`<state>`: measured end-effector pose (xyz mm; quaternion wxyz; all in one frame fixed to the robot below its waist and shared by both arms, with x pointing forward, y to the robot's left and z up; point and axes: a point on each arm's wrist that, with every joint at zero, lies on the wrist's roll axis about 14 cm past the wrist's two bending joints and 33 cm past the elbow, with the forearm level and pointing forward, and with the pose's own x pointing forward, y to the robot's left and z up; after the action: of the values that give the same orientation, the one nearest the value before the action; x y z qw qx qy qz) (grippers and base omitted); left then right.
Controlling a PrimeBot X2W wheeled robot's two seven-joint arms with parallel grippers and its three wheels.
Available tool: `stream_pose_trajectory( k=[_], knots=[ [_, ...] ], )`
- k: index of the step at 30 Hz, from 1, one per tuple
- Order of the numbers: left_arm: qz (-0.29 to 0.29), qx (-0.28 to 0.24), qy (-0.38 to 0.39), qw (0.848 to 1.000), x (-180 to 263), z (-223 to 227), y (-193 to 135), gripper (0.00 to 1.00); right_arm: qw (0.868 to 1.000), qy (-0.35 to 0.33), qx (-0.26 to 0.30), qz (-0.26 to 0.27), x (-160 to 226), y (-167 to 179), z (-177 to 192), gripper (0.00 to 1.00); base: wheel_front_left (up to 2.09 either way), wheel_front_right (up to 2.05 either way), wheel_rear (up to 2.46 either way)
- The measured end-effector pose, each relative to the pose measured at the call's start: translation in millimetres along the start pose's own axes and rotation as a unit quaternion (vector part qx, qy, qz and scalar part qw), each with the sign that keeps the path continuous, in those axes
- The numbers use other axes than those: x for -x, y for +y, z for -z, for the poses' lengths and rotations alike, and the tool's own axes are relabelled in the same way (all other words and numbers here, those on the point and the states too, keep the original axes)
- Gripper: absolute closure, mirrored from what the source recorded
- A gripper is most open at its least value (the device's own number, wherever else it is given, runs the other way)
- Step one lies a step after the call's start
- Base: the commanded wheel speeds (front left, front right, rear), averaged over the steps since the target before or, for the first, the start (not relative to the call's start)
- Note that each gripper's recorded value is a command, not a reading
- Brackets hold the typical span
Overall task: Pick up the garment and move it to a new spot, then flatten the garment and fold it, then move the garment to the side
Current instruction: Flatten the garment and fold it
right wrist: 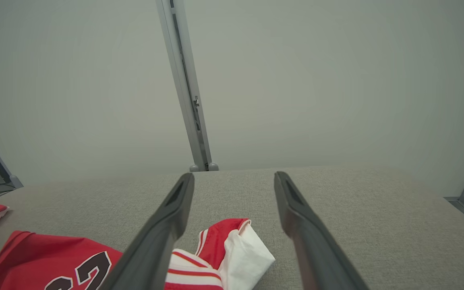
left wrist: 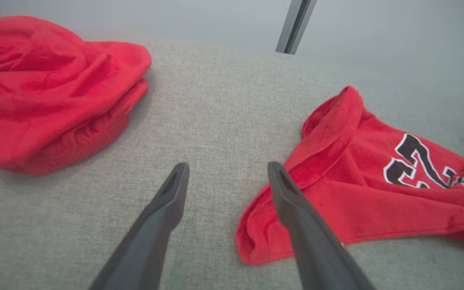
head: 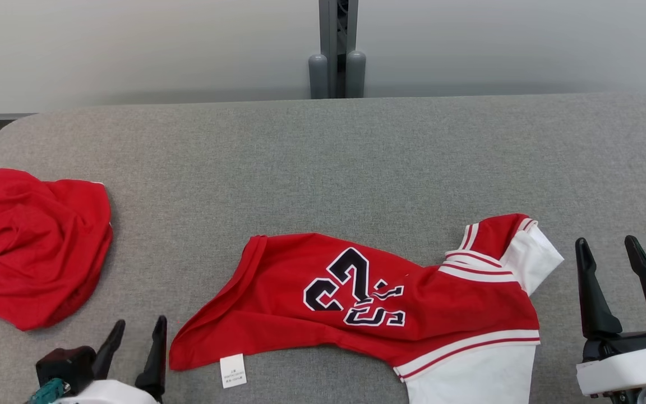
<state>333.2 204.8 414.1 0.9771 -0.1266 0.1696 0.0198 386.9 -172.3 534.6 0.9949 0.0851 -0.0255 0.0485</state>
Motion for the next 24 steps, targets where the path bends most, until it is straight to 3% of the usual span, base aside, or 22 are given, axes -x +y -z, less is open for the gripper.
stream_pose_trajectory(
  k=[6, 12, 17, 24],
  knots=[
    [0.012, -0.006, -0.092, 0.996, -6.3, -51.7, -19.2, 0.0, 1.0, -0.01, 0.009, -0.003, 0.8, 2.3, -6.9, 0.0, 0.0, 0.0, 0.0],
    [0.035, -0.033, -0.183, 0.982, -4.0, -109.0, -45.3, 0.0, 1.0, -0.015, 0.016, -0.006, 4.4, 4.9, -11.0, 0.0, 0.0, 0.0, 0.0],
    [0.044, -0.078, -0.185, 0.979, 2.5, -115.6, -55.9, 0.0, 1.0, -0.008, 0.012, -0.01, 12.5, 8.8, -9.3, 0.0, 0.0, 0.0, 0.0],
    [0.04, -0.087, -0.147, 0.985, 13.5, -91.6, -56.0, 0.0, 1.0, 0.011, -0.002, -0.01, 29.7, 11.5, 2.2, 0.0, 0.0, 0.0, 0.0]
  ],
)
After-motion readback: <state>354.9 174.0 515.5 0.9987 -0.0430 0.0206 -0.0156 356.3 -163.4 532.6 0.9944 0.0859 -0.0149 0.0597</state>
